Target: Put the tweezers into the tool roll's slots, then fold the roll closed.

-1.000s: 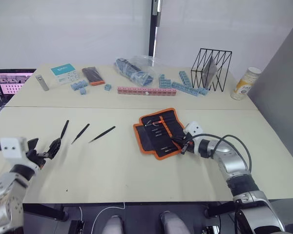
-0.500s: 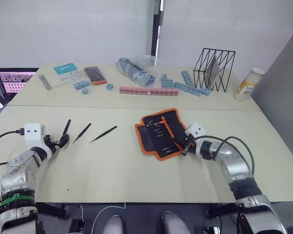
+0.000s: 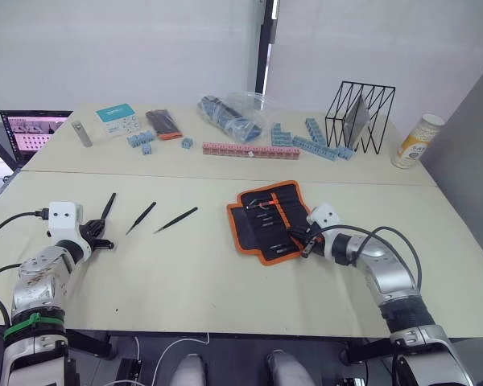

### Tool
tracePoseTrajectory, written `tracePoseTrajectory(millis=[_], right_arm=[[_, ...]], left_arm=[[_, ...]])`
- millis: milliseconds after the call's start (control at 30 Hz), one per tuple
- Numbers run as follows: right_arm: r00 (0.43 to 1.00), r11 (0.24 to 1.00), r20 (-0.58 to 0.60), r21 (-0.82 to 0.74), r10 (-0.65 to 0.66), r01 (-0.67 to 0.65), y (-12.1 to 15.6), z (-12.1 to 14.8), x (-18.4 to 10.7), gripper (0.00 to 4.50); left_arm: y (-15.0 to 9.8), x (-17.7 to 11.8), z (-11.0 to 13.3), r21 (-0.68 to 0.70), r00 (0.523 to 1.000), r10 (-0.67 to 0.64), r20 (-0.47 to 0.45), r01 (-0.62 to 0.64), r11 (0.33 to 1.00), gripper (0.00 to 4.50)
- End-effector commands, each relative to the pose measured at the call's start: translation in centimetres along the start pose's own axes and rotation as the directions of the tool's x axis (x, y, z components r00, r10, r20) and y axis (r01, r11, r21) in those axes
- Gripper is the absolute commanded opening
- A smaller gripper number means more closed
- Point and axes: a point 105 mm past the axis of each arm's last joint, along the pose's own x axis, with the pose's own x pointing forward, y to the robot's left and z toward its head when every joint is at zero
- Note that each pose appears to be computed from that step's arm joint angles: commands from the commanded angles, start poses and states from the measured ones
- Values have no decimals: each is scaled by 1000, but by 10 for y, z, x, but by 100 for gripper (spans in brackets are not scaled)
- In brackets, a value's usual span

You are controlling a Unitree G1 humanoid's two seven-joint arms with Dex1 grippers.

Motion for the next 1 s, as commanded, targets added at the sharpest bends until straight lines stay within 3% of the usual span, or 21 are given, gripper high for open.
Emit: tracePoseTrajectory(millis=[33, 100, 233, 400, 533, 700, 833, 1000], right_arm=[[999, 1000, -25, 10, 29, -29, 7, -7, 2, 0], [999, 1000, -26, 10, 28, -28, 7, -8, 2, 0], [999, 1000, -30, 12, 26, -26, 6, -9, 2, 0], [1000, 1000, -16, 6, 11, -11, 3, -5, 2, 0], [999, 999, 30, 37, -22, 21, -2, 5, -2, 0], [995, 996, 83, 77, -51, 44, -2, 18, -8, 0], [992, 992, 115, 113, -60, 47, 0, 28, -9, 0], [990, 990, 113, 115, -90, 77, 5, 34, -11, 0]], left_arm=[[8, -11, 14, -14, 998, 15, 67, -14, 1000, 1], [4, -16, 30, -18, 990, -13, 144, 16, 1000, 1], [-28, -31, 70, 49, 933, -200, 298, 195, 980, 1], [-71, -42, 98, 144, 846, -410, 341, 384, 912, 1], [-109, -50, 108, 239, 747, -603, 281, 554, 798, 1], [-141, -55, 94, 283, 637, -759, 131, 710, 645, 1], [-155, -54, 81, 316, 577, -817, 17, 772, 551, 1], [-175, -48, 81, 347, 503, -861, -76, 823, 450, 1]])
